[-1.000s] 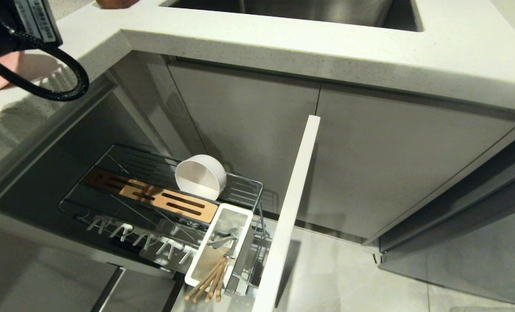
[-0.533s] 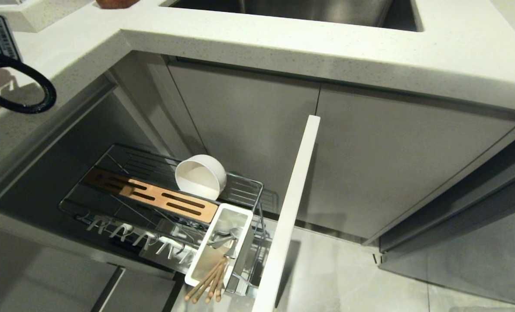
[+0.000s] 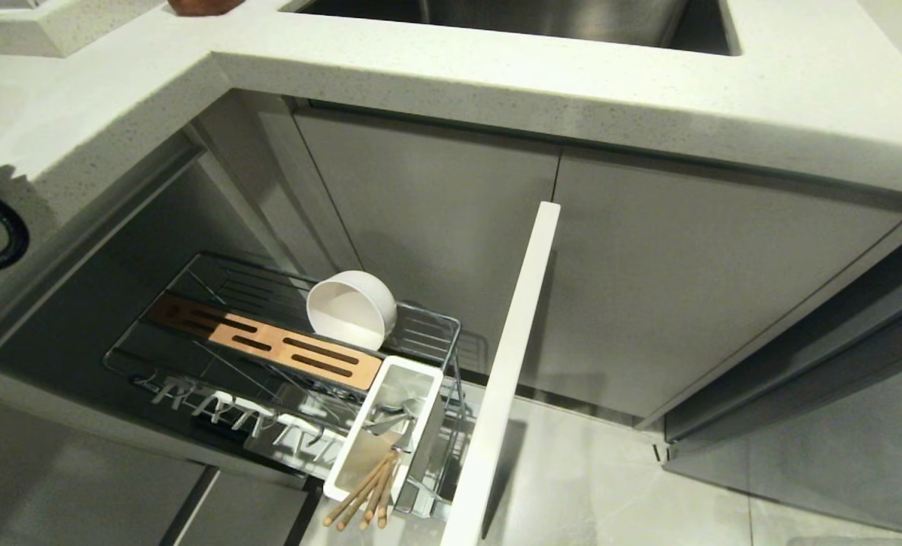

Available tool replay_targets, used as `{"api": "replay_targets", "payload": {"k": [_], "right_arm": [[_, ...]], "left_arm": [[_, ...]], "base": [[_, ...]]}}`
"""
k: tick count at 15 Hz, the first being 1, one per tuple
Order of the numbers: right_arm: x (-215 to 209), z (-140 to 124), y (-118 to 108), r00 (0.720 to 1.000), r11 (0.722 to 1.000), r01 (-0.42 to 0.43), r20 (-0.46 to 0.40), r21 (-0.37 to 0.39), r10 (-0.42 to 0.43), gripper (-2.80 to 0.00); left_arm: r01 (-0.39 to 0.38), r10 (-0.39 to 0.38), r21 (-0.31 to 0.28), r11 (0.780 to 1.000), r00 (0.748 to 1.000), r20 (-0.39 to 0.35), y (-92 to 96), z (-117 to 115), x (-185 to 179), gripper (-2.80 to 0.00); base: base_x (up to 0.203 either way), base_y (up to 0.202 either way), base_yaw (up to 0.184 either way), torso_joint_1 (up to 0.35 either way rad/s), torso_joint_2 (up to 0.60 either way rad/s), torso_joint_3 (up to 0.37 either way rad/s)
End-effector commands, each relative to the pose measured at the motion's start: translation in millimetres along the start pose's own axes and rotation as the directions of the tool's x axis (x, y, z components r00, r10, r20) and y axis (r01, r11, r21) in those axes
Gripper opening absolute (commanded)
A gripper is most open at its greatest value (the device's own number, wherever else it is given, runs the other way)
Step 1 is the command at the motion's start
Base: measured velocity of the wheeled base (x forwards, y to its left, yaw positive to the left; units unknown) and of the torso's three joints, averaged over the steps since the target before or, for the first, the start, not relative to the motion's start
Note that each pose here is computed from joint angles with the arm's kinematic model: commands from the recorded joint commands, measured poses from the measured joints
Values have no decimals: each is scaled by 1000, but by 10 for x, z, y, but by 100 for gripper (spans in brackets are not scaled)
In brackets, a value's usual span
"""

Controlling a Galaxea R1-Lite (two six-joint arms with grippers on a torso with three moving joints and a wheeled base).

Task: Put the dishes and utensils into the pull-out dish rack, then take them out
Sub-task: Take the plate out of the cupboard

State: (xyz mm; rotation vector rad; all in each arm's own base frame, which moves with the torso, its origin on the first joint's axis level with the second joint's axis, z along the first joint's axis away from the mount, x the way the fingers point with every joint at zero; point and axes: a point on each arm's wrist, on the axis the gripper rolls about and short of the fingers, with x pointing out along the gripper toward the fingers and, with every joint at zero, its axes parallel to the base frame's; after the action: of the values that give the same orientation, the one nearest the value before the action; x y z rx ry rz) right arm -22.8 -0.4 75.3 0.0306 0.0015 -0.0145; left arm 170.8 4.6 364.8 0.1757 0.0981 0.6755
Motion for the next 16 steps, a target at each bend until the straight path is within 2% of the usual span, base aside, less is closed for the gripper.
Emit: {"api": "replay_targets", "payload": {"k": [1, 4, 8, 13, 16], "right_arm": [[2, -6, 0, 1000, 1000, 0, -2, 0, 0, -280], [1, -4, 0, 1000, 1000, -1, -1, 0, 1, -280], [2, -5, 0, 1000, 1000, -1, -2, 0, 1, -280], [2, -8, 0, 1000, 1000, 0, -3, 0, 0, -280], [2, -8, 0, 1000, 1000, 1, -3, 0, -1, -280]], "left_arm": [[6, -5, 19, 1000, 999, -54, 95, -50, -44, -280], [-8, 7, -1, 1000, 995, -104, 221, -39, -103, -280], [-15, 13, -22, 1000, 995, -103, 318, -30, -202, -280], [-59, 51, -28, 998, 974, -219, 434, -152, -243, -280], [-90, 74, -54, 994, 968, -240, 474, -169, -241, -280]], "base": [[0, 0, 0, 0, 0, 0], [0, 0, 0, 0, 0, 0], [0, 0, 0, 0, 0, 0], [0, 0, 0, 0, 0, 0], [0, 0, 0, 0, 0, 0]]}}
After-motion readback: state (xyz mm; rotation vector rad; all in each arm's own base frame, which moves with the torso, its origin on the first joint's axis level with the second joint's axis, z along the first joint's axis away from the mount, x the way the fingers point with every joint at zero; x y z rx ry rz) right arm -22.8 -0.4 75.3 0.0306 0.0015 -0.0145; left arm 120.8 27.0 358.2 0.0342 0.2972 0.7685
